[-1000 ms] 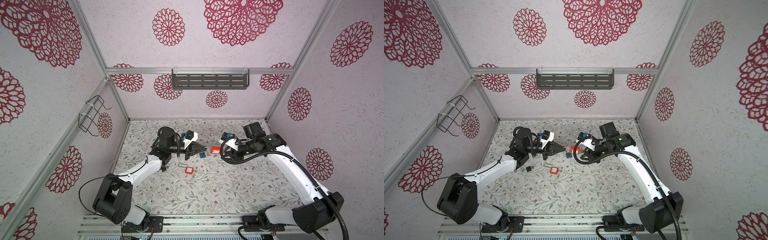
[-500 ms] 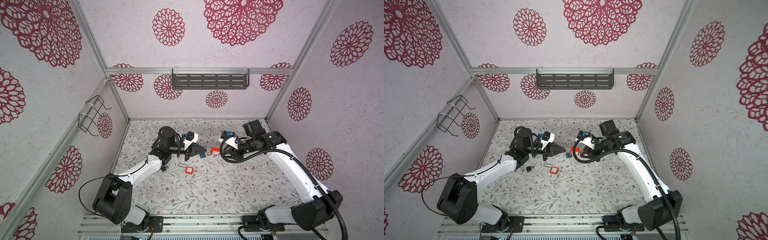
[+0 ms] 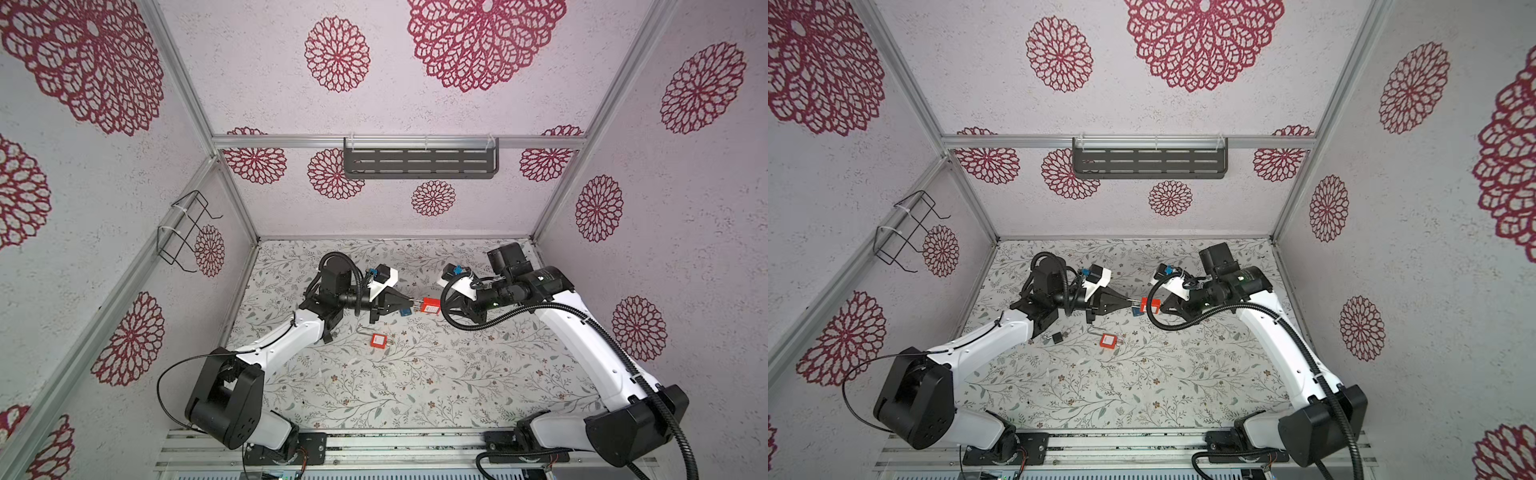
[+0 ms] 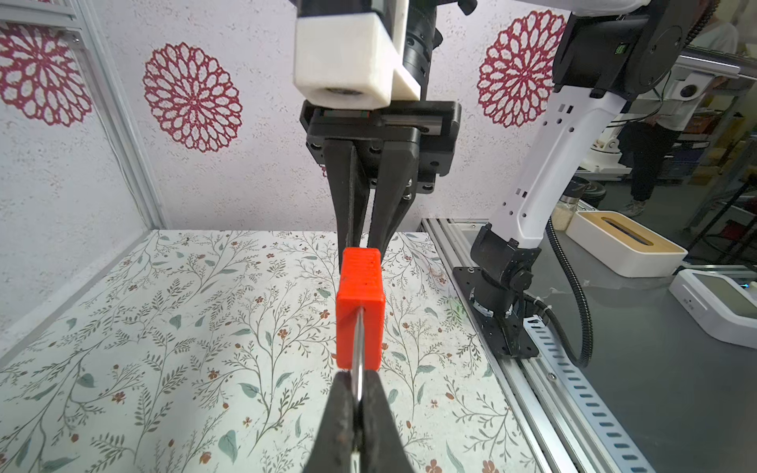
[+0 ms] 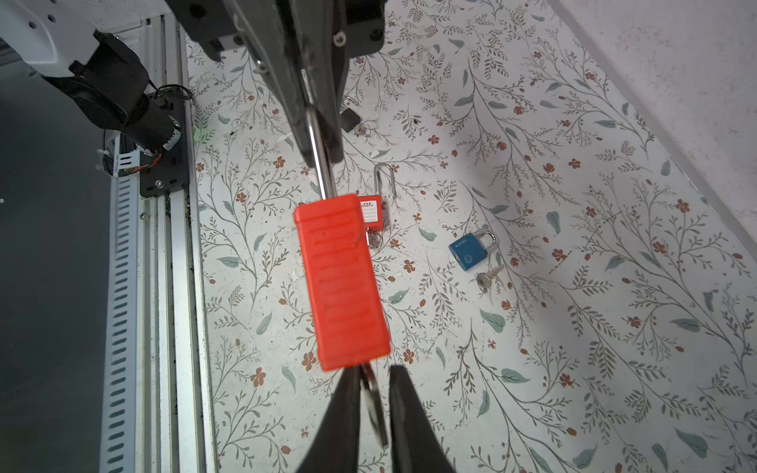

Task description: Lock with the key

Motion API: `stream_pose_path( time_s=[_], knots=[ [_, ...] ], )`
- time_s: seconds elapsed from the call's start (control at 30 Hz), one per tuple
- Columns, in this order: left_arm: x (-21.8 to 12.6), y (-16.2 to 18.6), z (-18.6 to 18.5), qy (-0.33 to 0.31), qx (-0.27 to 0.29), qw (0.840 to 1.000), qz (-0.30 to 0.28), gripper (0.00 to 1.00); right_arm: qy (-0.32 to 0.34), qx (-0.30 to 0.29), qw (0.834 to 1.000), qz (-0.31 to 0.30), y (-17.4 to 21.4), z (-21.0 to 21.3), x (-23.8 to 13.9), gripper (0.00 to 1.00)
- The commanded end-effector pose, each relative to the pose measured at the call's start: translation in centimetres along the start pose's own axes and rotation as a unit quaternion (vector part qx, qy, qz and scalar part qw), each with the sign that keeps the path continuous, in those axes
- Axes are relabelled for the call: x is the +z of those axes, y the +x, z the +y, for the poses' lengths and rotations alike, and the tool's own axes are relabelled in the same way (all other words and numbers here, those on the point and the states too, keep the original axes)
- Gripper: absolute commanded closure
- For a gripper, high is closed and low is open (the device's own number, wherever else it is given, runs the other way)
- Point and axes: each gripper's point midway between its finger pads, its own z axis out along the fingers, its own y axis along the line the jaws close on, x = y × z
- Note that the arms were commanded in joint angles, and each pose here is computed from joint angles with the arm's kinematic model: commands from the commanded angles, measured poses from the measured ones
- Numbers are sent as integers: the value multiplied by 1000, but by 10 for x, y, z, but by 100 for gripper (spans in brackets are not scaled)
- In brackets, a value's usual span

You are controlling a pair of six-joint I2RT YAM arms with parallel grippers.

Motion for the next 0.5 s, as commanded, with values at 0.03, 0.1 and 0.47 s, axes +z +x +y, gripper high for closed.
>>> stream_pose_path(
  time_s=[0.03, 0.1, 0.47],
  knots=[
    [1, -22, -5, 10, 32, 999, -15, 100, 23, -47, 998, -44, -18, 3, -13, 85],
    [0, -22, -5, 9, 32, 999, -16, 100, 24, -51, 998, -42, -16, 3, -13, 88],
    [1, -23, -4, 10, 30, 999, -16, 100, 26, -63, 997, -39, -13, 4, -12, 89]
  ],
)
